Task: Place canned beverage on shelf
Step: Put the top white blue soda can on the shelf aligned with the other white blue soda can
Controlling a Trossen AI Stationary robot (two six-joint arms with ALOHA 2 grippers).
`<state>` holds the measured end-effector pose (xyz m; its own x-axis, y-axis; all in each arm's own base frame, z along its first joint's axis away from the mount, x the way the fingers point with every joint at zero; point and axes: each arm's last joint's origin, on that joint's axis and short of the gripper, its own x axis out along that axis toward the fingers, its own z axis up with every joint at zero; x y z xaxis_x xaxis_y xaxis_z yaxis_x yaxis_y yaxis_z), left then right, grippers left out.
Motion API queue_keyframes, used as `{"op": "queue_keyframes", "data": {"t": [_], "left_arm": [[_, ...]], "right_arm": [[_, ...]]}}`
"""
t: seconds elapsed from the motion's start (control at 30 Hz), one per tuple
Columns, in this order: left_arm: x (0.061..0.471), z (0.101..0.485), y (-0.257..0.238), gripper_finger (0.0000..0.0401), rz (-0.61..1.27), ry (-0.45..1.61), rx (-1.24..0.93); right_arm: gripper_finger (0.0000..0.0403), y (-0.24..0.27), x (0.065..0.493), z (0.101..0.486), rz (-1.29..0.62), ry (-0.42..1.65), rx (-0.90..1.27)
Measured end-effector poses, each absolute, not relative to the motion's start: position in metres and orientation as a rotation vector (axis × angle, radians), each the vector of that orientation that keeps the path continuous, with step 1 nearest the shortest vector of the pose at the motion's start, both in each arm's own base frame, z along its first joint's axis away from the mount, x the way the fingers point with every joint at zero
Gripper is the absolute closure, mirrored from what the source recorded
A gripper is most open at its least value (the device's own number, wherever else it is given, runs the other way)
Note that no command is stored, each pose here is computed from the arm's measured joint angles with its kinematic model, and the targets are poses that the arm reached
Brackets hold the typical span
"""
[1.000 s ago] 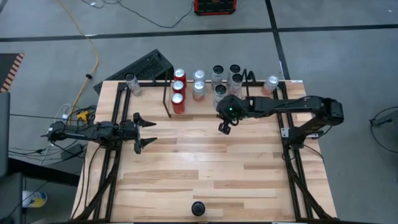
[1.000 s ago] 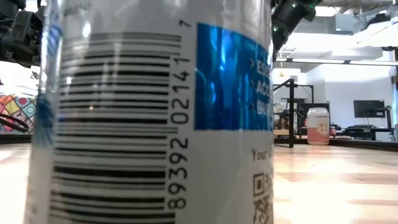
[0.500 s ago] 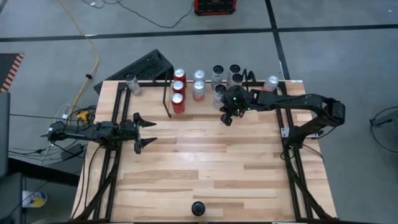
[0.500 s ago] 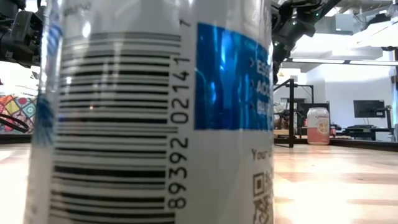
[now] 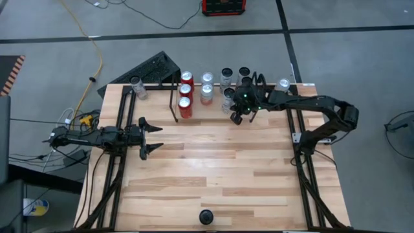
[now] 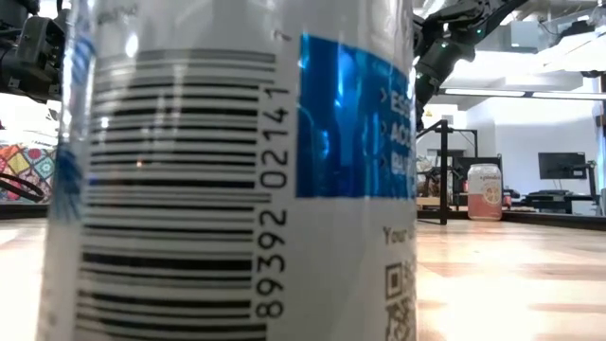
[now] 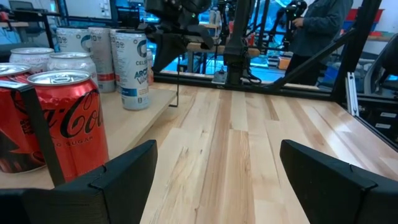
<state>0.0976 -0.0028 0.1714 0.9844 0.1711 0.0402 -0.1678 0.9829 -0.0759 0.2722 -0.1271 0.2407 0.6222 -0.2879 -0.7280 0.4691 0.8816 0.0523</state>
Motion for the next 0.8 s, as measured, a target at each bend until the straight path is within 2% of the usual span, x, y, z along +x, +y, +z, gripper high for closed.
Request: {"op": "queue_keyframes", "data": {"t": [0.53, 0.8], "left_arm": [[0.0976, 0.1714, -0.0028, 0.0074, 0.170, -0.046, -0.072], [0.0976, 0.1714, -0.0028, 0.0074, 0.171, -0.046, -0.072]], "right_arm": [[0.0403, -0.1353, 0.2689, 0.2414, -0.467, 0.774, 0.262], [0.0403, -0.1312, 0.2698, 0.2405, -0.412, 0.779, 0.304]]}}
